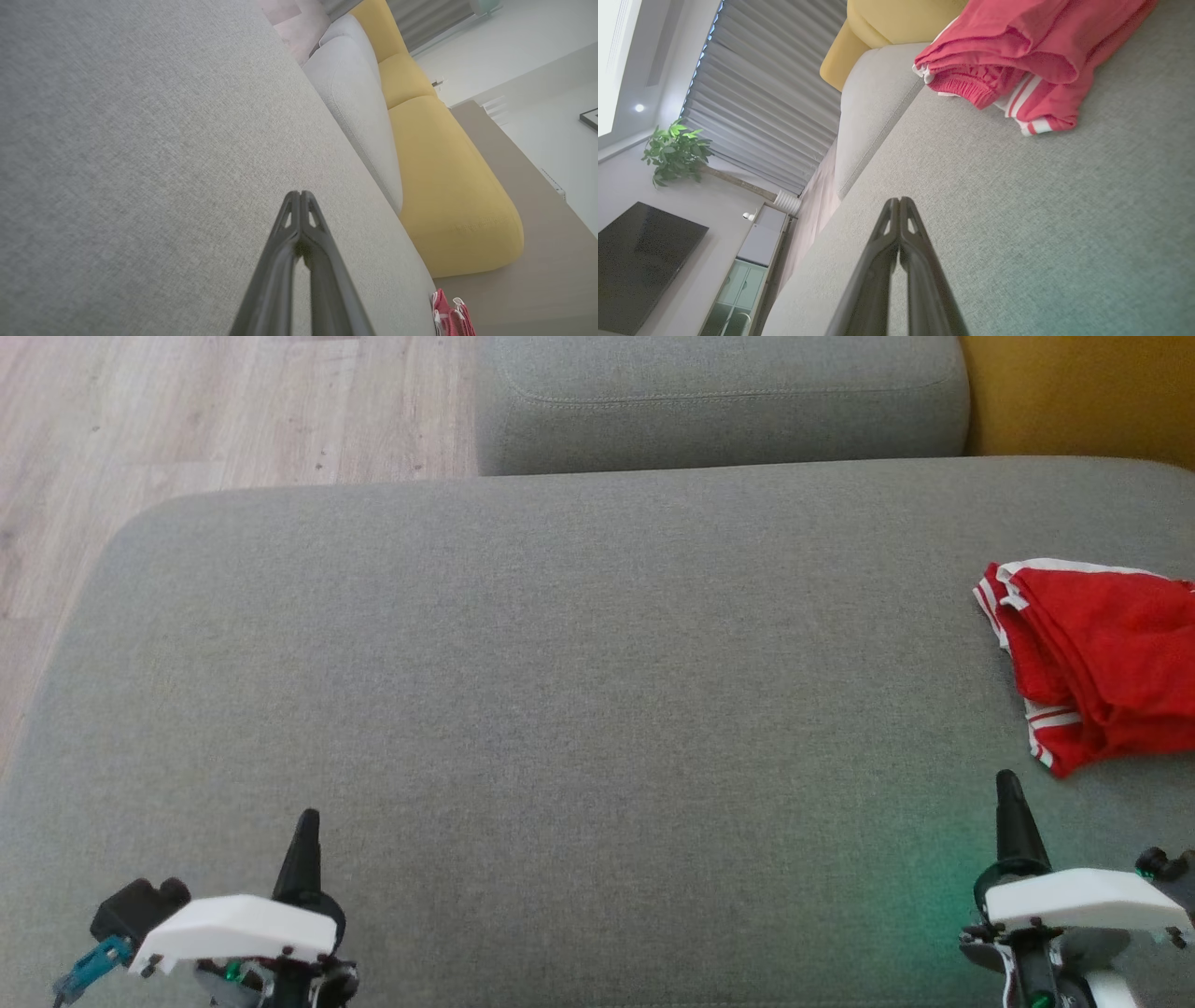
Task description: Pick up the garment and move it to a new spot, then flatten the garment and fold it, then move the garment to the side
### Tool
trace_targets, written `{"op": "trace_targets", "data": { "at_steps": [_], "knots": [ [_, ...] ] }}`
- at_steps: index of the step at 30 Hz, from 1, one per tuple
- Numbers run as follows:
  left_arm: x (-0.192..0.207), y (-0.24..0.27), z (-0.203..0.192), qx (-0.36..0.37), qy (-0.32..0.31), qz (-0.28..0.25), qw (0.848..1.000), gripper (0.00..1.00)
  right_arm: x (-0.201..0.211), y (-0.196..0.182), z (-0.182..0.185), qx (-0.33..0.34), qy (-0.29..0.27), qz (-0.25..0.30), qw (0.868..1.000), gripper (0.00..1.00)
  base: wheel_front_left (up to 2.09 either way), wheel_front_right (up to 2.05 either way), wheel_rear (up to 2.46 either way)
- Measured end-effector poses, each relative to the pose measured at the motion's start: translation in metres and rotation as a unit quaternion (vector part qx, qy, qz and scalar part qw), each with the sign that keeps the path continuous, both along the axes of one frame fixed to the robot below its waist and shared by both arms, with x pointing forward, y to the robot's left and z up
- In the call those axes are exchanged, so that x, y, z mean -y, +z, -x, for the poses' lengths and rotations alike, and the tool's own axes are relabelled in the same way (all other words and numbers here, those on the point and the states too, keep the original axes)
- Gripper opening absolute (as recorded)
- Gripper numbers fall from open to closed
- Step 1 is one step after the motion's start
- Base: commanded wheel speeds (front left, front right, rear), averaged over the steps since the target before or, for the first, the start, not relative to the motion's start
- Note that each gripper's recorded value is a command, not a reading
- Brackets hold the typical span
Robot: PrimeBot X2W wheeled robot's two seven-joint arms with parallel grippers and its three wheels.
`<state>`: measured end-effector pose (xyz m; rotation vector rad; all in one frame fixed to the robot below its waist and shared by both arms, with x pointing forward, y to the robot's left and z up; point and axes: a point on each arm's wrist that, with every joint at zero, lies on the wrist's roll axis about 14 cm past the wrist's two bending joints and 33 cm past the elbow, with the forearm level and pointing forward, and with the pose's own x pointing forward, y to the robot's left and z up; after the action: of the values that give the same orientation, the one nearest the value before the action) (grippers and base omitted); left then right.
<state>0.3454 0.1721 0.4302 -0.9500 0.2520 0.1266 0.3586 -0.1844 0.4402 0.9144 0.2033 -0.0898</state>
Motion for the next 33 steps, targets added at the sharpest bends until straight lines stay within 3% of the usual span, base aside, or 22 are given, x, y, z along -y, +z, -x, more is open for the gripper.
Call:
{"op": "trace_targets", "data": {
  "at_steps": [16,33],
  "knots": [
    [-0.005,0.006,-0.006,0.007,0.018,0.085,0.996,0.0,0.007,0.005,-0.001,0.005,-0.027,-0.09,0.996,0.0,0.0,0.0,0.0],
    [-0.007,0.021,-0.016,0.032,0.03,0.176,0.983,0.0,0.014,0.017,-0.008,0.025,-0.048,-0.186,0.981,0.0,0.0,0.0,0.0]
  ]
}}
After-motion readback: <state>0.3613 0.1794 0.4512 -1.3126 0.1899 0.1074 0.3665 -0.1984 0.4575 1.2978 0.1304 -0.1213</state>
